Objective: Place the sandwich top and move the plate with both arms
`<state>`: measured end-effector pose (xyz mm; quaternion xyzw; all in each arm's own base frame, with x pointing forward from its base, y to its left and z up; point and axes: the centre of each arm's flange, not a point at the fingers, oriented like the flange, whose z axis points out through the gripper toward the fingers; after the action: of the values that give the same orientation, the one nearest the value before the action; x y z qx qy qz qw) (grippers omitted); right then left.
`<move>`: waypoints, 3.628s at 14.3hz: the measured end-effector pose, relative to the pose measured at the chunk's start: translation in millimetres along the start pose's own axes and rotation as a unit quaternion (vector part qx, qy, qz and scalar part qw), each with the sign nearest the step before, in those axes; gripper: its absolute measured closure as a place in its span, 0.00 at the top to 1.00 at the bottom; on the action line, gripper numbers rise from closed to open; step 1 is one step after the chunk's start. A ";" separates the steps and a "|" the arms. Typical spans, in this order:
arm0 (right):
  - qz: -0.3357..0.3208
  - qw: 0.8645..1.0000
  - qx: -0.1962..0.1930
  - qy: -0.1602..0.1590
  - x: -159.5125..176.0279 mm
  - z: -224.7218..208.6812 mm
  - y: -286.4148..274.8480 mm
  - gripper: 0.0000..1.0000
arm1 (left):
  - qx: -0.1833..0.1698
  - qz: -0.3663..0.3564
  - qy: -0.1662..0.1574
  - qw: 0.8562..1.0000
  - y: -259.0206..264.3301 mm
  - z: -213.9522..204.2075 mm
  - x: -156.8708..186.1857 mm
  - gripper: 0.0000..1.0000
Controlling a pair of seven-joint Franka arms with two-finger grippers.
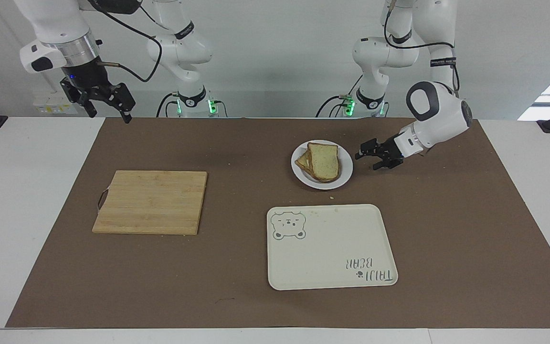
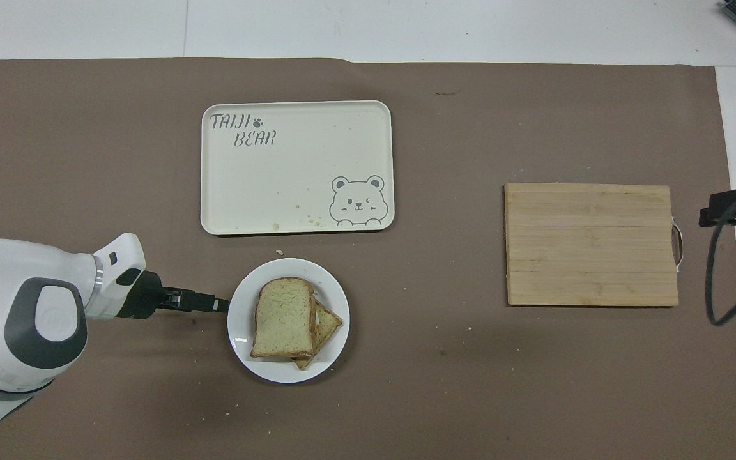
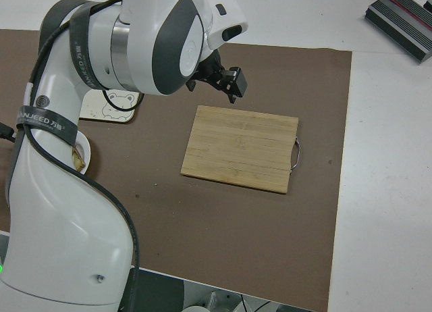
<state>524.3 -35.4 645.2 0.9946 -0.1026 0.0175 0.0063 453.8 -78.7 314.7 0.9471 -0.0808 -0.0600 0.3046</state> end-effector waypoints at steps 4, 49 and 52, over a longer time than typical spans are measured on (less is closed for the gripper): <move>-0.005 1.000 0.005 0.004 0.2 4.9 -6.2 1.00 | -0.004 -0.006 -0.004 1.000 8.7 33.5 -13.0 0.95; -0.031 0.999 0.001 0.011 -2.2 0.6 -1.1 1.00 | -0.063 -0.125 0.133 0.981 -6.7 -26.4 232.5 0.73; -0.031 0.999 0.001 0.011 -2.2 0.6 -1.0 1.00 | -0.022 -0.118 0.132 0.984 -11.5 -80.3 220.9 1.00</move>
<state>522.5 -33.9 644.5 0.9970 -0.0717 0.0281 0.0074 684.6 -65.9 358.5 0.9427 0.0734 0.0288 0.3243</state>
